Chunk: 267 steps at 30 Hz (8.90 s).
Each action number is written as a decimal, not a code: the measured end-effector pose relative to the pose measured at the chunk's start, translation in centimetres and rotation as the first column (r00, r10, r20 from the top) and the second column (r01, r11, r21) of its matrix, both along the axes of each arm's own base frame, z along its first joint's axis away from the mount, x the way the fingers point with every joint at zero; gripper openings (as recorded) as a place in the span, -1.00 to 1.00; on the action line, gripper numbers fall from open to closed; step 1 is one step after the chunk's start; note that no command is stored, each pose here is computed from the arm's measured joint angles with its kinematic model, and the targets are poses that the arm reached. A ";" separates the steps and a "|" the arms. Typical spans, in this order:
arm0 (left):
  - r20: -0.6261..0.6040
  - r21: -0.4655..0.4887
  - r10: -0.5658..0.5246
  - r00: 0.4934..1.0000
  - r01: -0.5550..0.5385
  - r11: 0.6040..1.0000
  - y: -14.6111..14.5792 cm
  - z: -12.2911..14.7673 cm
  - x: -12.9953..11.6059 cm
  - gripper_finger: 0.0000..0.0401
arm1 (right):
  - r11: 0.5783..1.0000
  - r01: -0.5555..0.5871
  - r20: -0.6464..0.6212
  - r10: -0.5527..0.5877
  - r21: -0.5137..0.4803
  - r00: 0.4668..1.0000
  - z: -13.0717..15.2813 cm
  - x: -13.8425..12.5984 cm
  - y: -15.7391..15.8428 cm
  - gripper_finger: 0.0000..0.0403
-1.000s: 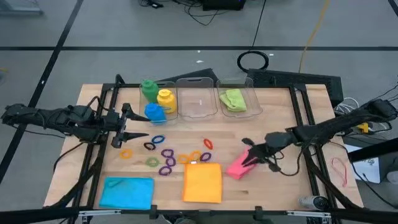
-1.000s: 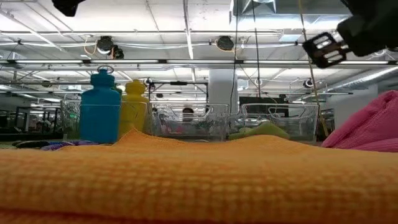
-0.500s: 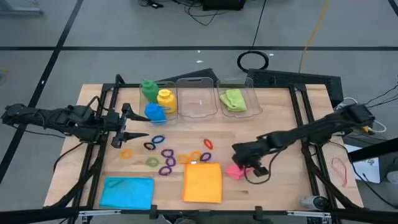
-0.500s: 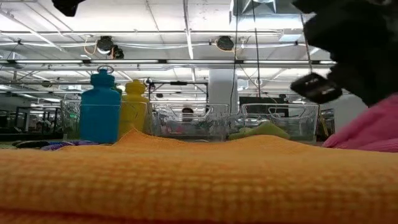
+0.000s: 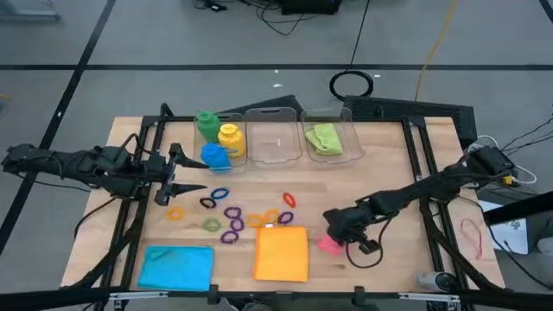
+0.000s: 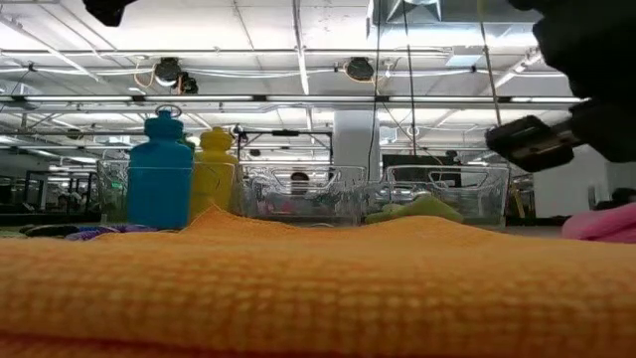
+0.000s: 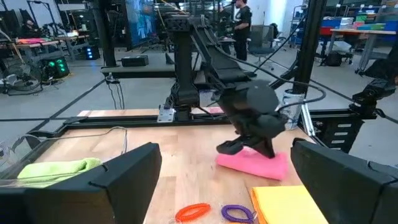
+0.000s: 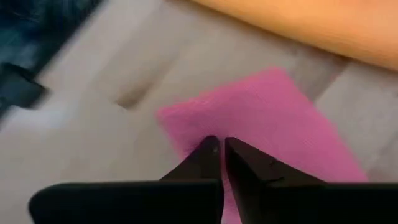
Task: Pick & Place Sports Items
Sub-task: Put the pink cloth into the right transparent bin, then fold the yellow cloth
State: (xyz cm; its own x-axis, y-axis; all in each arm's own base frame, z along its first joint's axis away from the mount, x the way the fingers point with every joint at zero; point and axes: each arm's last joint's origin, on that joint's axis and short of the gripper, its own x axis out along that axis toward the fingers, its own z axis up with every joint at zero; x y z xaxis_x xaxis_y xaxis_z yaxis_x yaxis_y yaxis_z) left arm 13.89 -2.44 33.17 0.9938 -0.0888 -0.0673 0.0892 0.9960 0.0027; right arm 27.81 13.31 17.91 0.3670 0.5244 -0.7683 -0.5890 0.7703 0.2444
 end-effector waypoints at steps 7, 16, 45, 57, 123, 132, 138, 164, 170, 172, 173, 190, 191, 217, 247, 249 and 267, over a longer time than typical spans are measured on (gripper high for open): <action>0.000 0.000 0.000 1.000 0.000 1.000 0.0 0.0 0.0 0.48 | 0.995 0.006 -0.047 -0.011 -0.104 0.999 -3.0 -0.5 -0.3 -1.00; 0.000 0.000 0.000 1.000 0.000 1.000 0.0 0.0 0.0 0.48 | 0.994 0.039 -0.064 -0.046 -0.103 0.997 -3.0 -0.8 -0.7 -1.00; 0.000 0.000 0.000 1.000 0.000 1.000 0.0 0.0 0.0 0.48 | 0.988 0.126 0.138 -0.113 -0.093 0.984 2.0 0.0 -5.9 0.30; 0.000 0.000 0.000 1.000 0.000 1.000 0.0 0.0 0.0 0.48 | 0.998 -0.011 -0.111 0.003 -0.068 0.994 -3.8 1.1 -5.6 0.30; 0.000 0.000 0.000 1.000 0.000 1.000 0.0 0.0 0.0 0.48 | 0.205 0.950 0.515 -0.855 0.236 0.056 13.0 -5.9 -22.6 -1.00; 0.000 0.000 0.001 1.000 -0.001 1.000 0.0 0.0 0.0 0.48 | 0.167 0.865 0.213 -0.974 0.474 0.071 8.7 -5.7 -30.1 -1.00; 0.000 0.000 0.001 1.000 -0.001 1.000 0.0 0.0 0.0 0.48 | 0.104 0.881 0.054 -0.995 0.461 0.089 4.7 -5.7 -33.0 -1.00; 0.000 0.000 0.000 1.000 0.000 1.000 0.0 0.0 0.0 0.48 | 0.118 0.933 0.059 -0.993 0.340 0.104 1.7 -5.5 -34.2 -1.00; 0.000 0.000 0.000 1.000 0.000 1.000 0.0 0.0 0.0 0.48 | 0.146 0.951 0.142 -0.984 0.272 0.110 1.7 -5.0 -33.8 -1.00; 0.000 0.000 0.000 1.000 0.000 1.000 0.0 0.0 0.0 0.48 | 0.148 0.957 0.168 -0.980 0.249 0.108 1.7 -4.9 -33.7 -1.00; 0.000 0.000 0.000 1.000 0.000 1.000 0.0 0.0 0.0 0.48 | 0.146 0.960 0.176 -0.979 0.240 0.105 1.6 -4.8 -33.6 -1.00; 0.000 0.000 0.001 1.000 -0.001 1.000 0.0 0.0 0.0 0.48 | 0.193 0.958 0.231 -0.962 0.214 0.142 1.8 -4.6 -33.5 -0.22; 0.000 0.000 0.000 1.000 0.000 1.000 0.0 0.0 0.0 0.48 | 0.202 0.955 0.247 -0.958 0.215 0.146 1.8 -4.6 -33.6 -0.16; 0.000 0.000 0.000 1.000 0.000 1.000 0.0 0.0 0.0 0.48 | 0.408 0.913 0.324 -0.867 0.026 0.378 10.4 -1.5 -33.5 -0.82; 0.000 0.000 0.000 1.000 0.000 1.000 0.0 0.0 0.0 0.48 | 0.440 0.898 0.282 -0.858 -0.028 0.429 0.2 -0.3 -33.8 -1.00; 0.000 0.000 0.001 1.000 -0.001 1.000 0.0 0.0 0.0 0.48 | 0.439 0.898 0.317 -0.851 -0.010 0.420 1.5 -0.6 -33.6 -1.00; 0.000 0.000 0.000 1.000 0.000 1.000 0.0 0.0 0.0 0.48 | 0.787 0.595 0.454 -0.595 0.161 0.664 11.0 0.3 -17.0 -1.00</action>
State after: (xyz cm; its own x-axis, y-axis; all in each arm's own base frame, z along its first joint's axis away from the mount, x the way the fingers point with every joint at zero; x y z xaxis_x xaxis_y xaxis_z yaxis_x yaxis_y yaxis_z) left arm 13.89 -2.44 33.17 0.9938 -0.0887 -0.0673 0.0891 0.9960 0.0028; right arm 28.10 -3.69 28.93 0.9037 0.0693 -0.4225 -0.0433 0.9965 0.0709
